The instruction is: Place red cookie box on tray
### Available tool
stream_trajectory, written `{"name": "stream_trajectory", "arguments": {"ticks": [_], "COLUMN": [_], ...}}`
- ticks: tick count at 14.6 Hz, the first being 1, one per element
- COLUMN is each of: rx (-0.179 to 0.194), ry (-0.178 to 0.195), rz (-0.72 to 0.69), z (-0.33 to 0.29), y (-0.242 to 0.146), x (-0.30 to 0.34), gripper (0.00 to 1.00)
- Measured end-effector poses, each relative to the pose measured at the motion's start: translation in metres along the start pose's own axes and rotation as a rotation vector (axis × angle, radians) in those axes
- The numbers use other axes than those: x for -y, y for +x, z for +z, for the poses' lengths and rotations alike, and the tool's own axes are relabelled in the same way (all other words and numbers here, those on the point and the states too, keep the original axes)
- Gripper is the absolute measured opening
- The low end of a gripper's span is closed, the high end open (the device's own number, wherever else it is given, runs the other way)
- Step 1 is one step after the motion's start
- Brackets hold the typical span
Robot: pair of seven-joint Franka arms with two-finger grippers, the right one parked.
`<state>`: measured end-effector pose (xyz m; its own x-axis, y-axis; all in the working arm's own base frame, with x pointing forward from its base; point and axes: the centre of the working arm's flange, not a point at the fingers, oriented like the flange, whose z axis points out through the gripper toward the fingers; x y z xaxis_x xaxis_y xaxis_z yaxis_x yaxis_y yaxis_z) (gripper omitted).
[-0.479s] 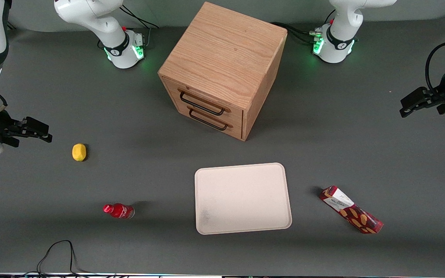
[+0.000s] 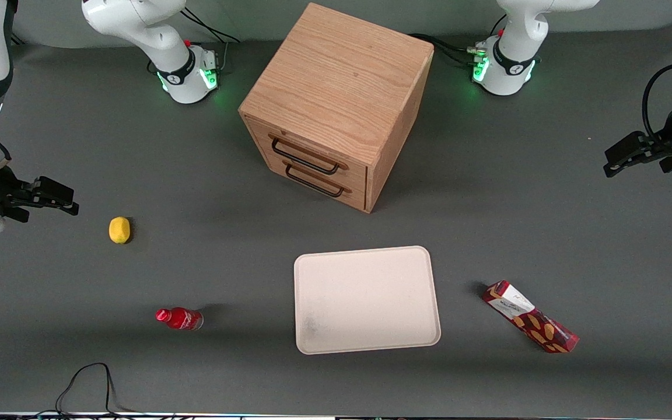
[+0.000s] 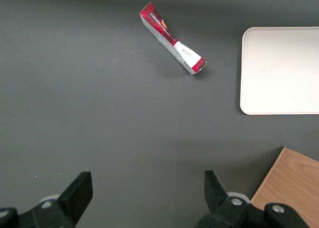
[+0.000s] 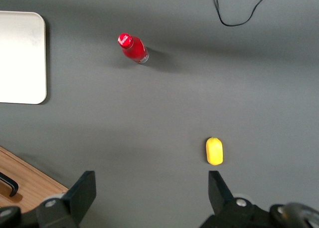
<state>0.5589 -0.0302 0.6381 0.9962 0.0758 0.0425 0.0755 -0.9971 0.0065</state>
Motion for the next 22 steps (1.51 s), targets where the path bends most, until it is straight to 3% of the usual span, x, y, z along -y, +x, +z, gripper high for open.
{"name": "stream_trajectory", "arguments": {"ticks": [8, 15, 22], "rx": [0.024, 0.051, -0.021], "ry": [0.003, -0.009, -0.036], "rz": [0.003, 0.004, 0.009], "z": [0.017, 0.072, 0.085], "y": [0.01, 0.073, 0.134], "x": [-0.003, -0.051, -0.071], "gripper": [1.0, 1.0, 1.0]}}
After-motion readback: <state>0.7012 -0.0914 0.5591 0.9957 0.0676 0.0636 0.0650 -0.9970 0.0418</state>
